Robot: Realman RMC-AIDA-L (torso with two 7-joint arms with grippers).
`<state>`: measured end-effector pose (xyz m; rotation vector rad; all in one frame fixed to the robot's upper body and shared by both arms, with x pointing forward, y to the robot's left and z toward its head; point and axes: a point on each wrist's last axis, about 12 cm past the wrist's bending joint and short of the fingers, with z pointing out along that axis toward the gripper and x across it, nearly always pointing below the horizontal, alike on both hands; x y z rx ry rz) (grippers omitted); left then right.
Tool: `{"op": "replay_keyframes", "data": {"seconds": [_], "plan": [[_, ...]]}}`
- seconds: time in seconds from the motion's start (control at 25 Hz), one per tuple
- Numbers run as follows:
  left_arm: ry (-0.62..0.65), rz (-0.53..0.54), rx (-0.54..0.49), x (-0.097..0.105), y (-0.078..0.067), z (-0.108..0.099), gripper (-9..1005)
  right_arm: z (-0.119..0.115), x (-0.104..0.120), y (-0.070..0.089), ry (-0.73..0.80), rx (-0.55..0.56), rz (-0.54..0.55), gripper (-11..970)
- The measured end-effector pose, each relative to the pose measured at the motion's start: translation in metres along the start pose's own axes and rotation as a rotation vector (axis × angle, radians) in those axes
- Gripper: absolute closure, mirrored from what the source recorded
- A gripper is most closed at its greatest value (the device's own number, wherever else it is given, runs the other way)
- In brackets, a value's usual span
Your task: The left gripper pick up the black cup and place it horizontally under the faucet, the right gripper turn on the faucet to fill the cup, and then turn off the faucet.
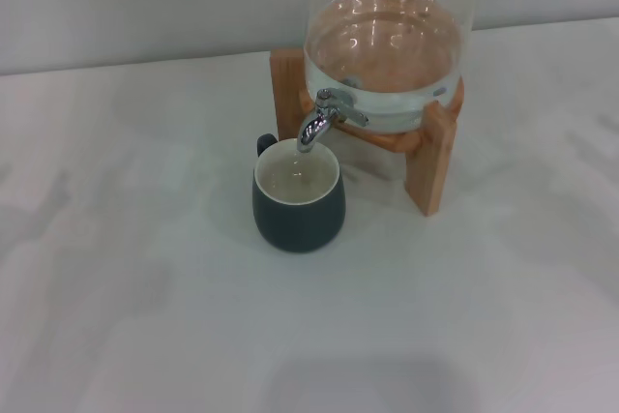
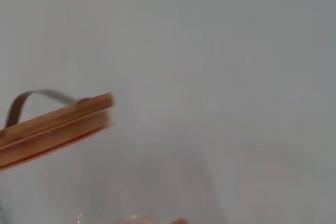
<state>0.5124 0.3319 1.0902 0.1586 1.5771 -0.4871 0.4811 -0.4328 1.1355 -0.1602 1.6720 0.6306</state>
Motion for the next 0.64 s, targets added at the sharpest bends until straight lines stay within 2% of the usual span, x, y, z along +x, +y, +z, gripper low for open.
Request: {"op": "replay_keyframes", "data": {"seconds": [0.24,0.64], "plan": [[0.003,0.004,-0.025,0.006,0.007,-0.008,152,-0.013,0.005,-0.006,-0.057,0.051,0.000,280],[-0.009,0.011,-0.008,0.007,0.007,-0.009,152,-0.016,0.005,-0.005,-0.112,0.054,-0.013,280]]}}
